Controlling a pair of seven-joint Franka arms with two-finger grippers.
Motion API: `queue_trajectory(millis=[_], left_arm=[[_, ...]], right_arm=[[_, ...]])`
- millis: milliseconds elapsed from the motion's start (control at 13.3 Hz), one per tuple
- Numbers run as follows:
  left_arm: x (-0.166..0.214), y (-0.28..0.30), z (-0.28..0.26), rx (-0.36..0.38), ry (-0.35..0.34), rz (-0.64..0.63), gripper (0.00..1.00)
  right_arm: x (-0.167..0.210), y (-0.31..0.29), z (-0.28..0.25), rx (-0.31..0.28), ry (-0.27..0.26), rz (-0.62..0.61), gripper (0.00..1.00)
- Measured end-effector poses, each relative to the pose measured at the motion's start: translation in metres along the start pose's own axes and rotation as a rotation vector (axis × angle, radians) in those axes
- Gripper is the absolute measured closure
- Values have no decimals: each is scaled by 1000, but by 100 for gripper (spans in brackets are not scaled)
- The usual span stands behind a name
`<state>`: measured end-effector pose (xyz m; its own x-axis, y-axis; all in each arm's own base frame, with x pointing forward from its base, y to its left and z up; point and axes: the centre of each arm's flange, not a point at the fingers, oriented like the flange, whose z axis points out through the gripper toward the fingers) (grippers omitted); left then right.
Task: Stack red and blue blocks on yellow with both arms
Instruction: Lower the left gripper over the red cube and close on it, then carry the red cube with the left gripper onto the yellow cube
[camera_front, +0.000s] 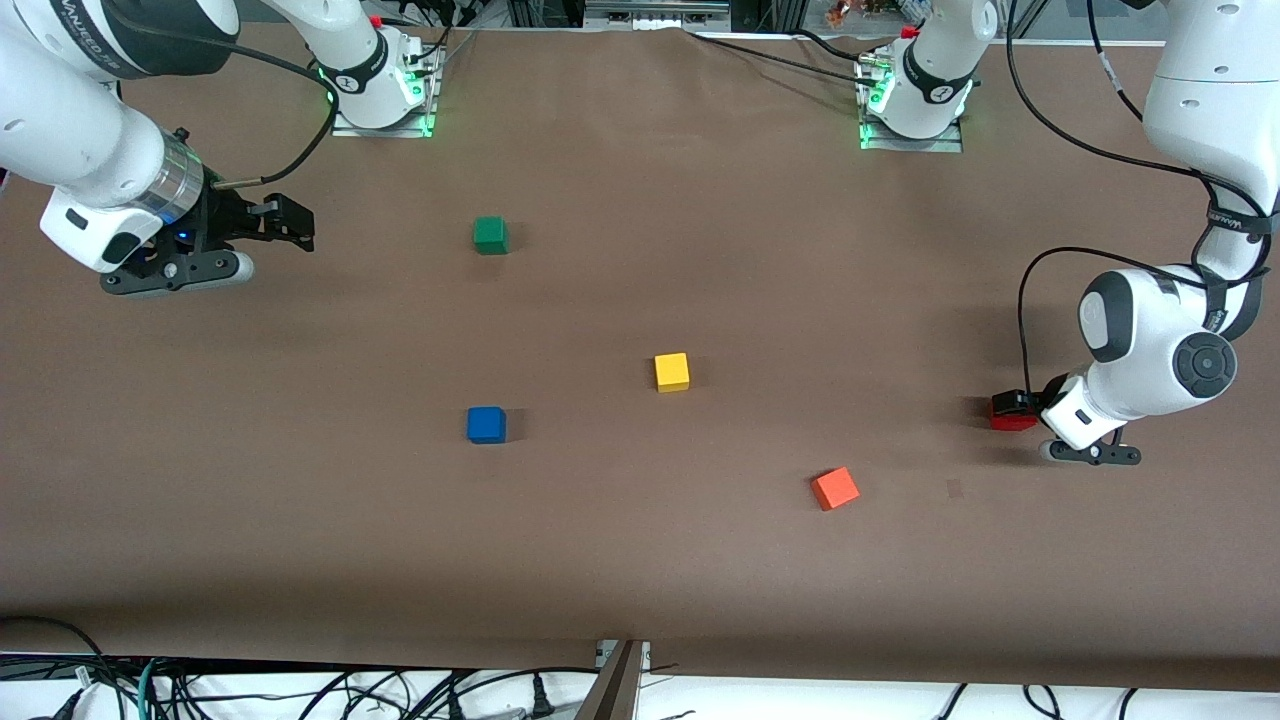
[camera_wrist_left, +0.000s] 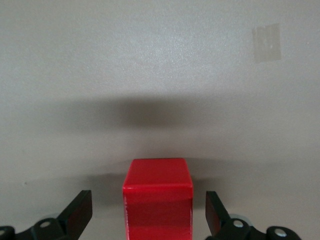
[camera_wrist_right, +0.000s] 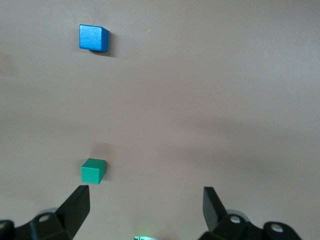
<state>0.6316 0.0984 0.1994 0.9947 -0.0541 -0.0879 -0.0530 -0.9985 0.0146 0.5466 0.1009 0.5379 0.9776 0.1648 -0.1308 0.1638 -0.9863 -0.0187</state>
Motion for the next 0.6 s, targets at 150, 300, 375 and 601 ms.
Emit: queue_trajectory(millis=[150, 300, 375, 601], left_arm=[[-1, 0, 1, 0, -2, 0, 19], [-1, 1, 1, -1, -3, 1, 41], [-1, 1, 0, -1, -5, 1, 44], [6, 21, -19, -11, 4, 32, 44]], right_arm=[[0, 0, 0, 0, 0, 0, 0], [0, 0, 0, 0, 0, 0, 0], [0, 0, 0, 0, -1, 0, 0], [0, 0, 0, 0, -1, 0, 0]])
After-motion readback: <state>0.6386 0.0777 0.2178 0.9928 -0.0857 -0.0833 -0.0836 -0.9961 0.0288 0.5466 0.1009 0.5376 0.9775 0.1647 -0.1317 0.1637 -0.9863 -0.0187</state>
